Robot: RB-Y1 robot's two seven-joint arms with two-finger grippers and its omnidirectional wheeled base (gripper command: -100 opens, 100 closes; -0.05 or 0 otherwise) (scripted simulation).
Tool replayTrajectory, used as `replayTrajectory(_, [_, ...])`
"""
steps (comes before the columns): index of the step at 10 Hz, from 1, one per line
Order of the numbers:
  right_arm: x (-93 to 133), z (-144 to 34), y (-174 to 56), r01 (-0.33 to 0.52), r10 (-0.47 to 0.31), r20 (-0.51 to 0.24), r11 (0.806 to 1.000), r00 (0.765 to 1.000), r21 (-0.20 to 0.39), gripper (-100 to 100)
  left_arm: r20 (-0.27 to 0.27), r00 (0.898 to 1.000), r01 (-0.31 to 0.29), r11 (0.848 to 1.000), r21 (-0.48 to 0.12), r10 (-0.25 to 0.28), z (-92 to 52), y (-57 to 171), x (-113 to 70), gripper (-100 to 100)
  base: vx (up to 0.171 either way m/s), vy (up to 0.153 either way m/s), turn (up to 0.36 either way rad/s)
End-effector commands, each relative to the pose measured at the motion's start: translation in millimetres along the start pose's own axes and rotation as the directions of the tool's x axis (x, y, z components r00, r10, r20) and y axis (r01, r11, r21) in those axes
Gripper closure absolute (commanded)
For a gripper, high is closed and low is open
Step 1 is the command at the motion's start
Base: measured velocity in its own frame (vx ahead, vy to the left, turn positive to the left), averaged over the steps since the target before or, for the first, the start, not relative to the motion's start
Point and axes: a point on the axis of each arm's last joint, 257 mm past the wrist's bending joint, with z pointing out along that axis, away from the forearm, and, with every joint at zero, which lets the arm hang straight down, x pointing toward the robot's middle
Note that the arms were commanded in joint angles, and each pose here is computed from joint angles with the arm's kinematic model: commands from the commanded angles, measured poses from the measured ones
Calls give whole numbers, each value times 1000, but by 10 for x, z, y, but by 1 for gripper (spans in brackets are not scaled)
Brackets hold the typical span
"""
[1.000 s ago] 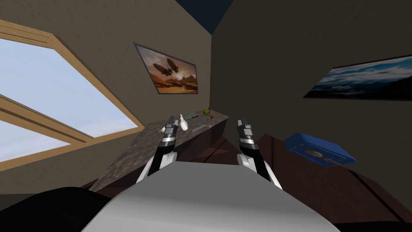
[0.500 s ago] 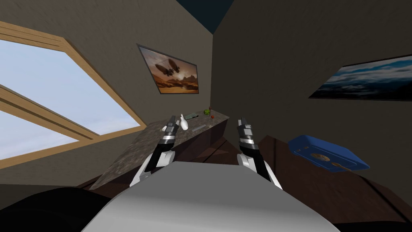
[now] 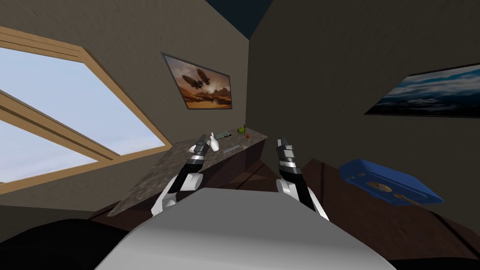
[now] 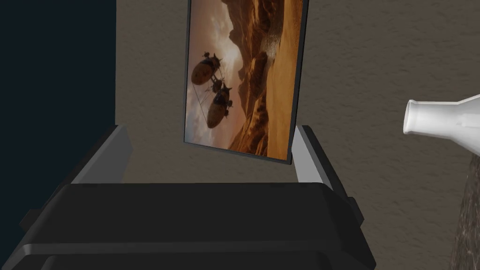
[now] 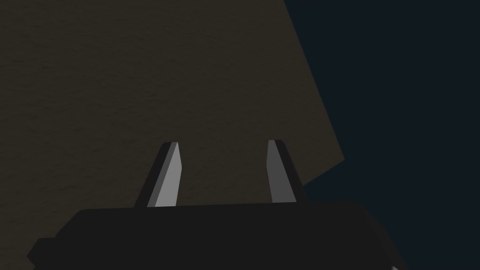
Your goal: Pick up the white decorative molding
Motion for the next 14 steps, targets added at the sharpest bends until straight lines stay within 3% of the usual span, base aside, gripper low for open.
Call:
replayTrajectory(1, [0, 0, 0, 0, 0, 0, 1000, 1000, 0, 0, -5, 1000, 15, 999, -35, -16, 7, 92, -7, -100, 5, -32, 33])
replayTrajectory(4, [0, 0, 0, 0, 0, 0, 1000, 1000, 0, 0, -19, 997, 77, 992, -97, -79, 87, 245, -33, -100, 14, -38, 41])
replayTrajectory(6, [0, 0, 0, 0, 0, 0, 1000, 1000, 0, 0, -18, 997, 76, 988, -131, -79, 77, 331, -28, -100, 9, -25, 10])
replayTrajectory(9, [0, 0, 0, 0, 0, 0, 1000, 1000, 0, 0, -22, 989, 140, 970, -198, -147, 145, 496, -53, -100, 14, -35, 32])
replayTrajectory(11, [0, 0, 0, 0, 0, 0, 1000, 1000, 0, 0, -20, 989, 138, 961, -240, -146, 121, 603, -44, -100, 19, -23, 6])
replayTrajectory(14, [0, 0, 0, 0, 0, 0, 1000, 1000, 0, 0, -12, 977, 197, 926, -323, -212, 161, 811, -66, -100, 20, -35, 18])
